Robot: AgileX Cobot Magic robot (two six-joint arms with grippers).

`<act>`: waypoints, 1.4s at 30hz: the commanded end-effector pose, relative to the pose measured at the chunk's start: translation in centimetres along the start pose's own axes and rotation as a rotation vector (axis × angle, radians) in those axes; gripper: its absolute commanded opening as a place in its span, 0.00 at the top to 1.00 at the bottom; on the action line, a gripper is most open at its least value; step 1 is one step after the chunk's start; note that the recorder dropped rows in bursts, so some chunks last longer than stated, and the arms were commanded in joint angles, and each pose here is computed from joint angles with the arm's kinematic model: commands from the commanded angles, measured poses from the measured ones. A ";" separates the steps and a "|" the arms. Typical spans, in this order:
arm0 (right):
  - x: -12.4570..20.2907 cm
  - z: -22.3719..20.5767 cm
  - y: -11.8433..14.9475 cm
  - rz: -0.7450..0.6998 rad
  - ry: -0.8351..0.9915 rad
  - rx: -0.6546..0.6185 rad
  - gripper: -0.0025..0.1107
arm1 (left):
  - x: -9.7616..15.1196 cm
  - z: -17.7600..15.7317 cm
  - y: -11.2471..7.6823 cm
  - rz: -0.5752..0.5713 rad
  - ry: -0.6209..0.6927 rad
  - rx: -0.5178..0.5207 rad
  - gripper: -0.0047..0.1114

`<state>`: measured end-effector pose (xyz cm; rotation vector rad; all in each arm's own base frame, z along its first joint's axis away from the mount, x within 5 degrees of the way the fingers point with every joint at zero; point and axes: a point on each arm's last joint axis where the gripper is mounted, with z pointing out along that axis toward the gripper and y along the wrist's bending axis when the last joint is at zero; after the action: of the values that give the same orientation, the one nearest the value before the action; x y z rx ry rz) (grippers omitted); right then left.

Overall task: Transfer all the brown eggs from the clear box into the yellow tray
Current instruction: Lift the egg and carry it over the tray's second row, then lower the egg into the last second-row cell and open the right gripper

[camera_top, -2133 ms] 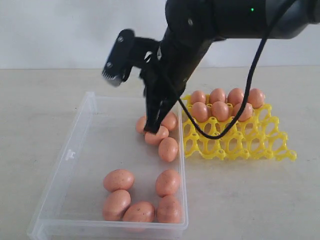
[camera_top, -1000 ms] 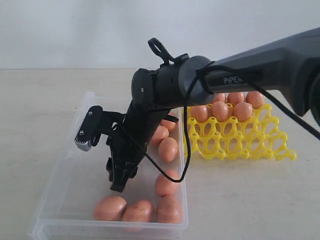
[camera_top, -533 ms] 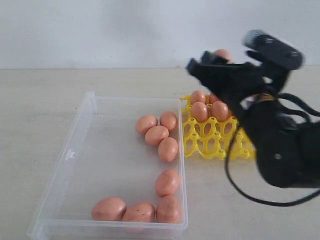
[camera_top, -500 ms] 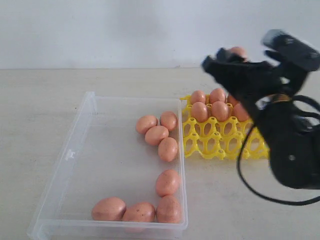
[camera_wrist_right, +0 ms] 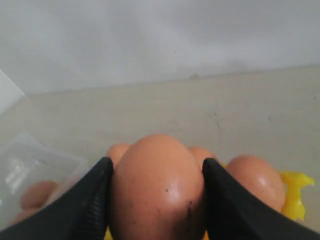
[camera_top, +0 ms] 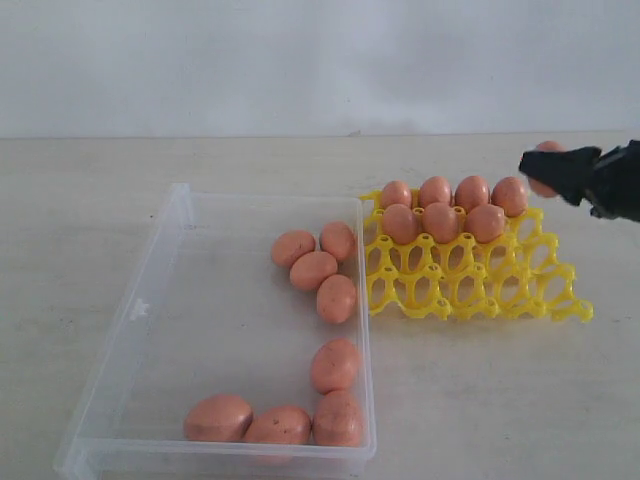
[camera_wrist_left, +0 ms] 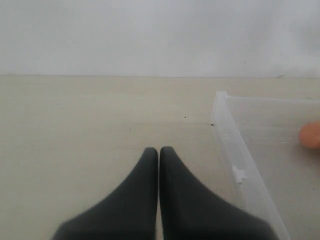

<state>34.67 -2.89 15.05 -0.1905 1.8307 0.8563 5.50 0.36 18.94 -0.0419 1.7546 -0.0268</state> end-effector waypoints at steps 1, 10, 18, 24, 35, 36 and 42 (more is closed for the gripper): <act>2.3 1.8 -1.0 -0.120 0.120 0.134 0.98 | 0.1 0.0 0.0 -0.006 0.004 0.001 0.95; 2.1 2.8 -0.8 -0.185 0.120 0.179 0.85 | 0.1 0.0 0.0 -0.006 0.004 0.001 0.95; 1.9 3.8 -0.5 -0.211 0.150 0.197 0.71 | 0.1 0.0 0.0 -0.006 0.004 0.001 0.95; 2.2 3.7 -0.8 -0.185 0.174 0.228 0.63 | 0.1 0.0 0.0 -0.006 0.004 0.001 0.95; 2.2 3.7 -0.7 -0.124 0.171 0.229 0.39 | 0.1 0.0 0.0 -0.006 0.004 0.001 0.95; 2.2 3.7 -0.7 -0.124 0.171 0.229 0.39 | 0.1 0.0 0.0 -0.006 0.004 0.001 0.95; 1.2 3.4 0.1 -0.105 0.163 0.211 0.39 | 0.1 0.0 0.0 -0.006 0.004 0.001 0.95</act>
<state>36.76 -0.52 11.95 -0.2218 2.0495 0.5585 5.50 0.36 18.94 -0.0419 1.7546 -0.0268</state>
